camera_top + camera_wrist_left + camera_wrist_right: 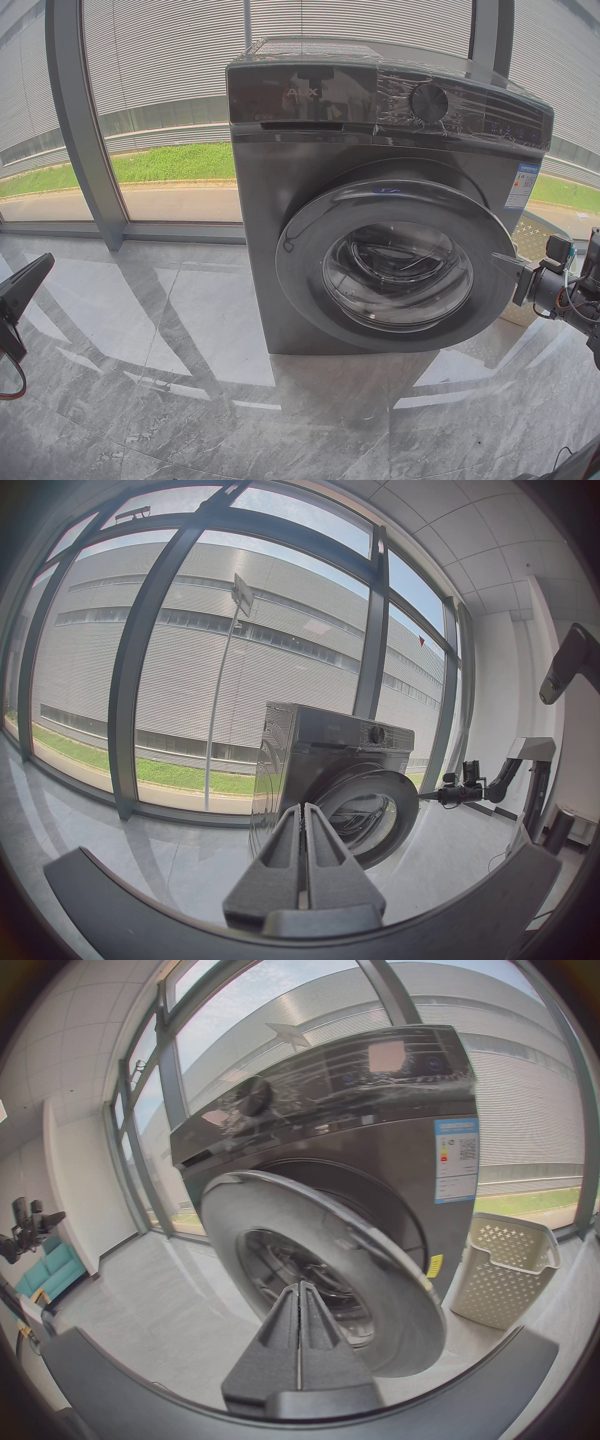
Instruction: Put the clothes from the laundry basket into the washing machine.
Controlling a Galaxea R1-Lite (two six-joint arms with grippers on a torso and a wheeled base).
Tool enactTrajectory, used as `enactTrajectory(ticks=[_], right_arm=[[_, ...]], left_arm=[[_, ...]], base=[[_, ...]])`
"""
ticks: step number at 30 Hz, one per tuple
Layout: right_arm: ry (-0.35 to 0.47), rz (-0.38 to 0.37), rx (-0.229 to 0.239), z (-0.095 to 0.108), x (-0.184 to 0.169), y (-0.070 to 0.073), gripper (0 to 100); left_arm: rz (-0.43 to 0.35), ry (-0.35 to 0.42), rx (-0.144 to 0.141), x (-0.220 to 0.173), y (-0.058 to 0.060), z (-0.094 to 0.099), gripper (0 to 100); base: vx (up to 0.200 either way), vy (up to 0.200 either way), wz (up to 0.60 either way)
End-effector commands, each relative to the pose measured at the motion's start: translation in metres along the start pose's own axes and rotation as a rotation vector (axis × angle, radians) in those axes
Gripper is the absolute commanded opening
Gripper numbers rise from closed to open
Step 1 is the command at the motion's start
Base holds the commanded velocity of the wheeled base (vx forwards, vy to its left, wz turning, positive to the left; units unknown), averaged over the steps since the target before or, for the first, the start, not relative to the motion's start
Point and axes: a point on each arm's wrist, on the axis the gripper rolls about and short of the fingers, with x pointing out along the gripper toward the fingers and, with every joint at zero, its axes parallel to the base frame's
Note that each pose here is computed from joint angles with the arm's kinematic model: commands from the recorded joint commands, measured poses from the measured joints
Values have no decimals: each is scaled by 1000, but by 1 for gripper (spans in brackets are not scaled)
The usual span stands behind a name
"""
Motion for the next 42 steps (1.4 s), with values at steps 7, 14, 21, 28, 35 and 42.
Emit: enactTrajectory(ticks=[7, 14, 21, 28, 35, 42], right_arm=[[26, -59, 17, 0, 33, -22, 0], [-24, -177, 19, 14, 77, -55, 0], [-88, -256, 37, 28, 92, -74, 0], [-93, -256, 35, 29, 94, -74, 0], [-121, -231, 14, 39, 72, -59, 0], [-195, 137, -68, 48, -26, 15, 0]], left_arm=[[-1, 7, -3, 0, 1, -2, 0], [-4, -10, 8, -3, -2, 0, 0], [-7, -23, 16, -6, -4, 1, 0], [-8, -30, 20, -8, -5, 2, 0], [-8, -31, 23, -8, -6, 2, 0], [-7, -18, 15, -13, -7, -7, 0]], base=[[0, 0, 0], [0, 0, 0], [0, 0, 0], [0, 0, 0], [0, 0, 0], [0, 0, 0]])
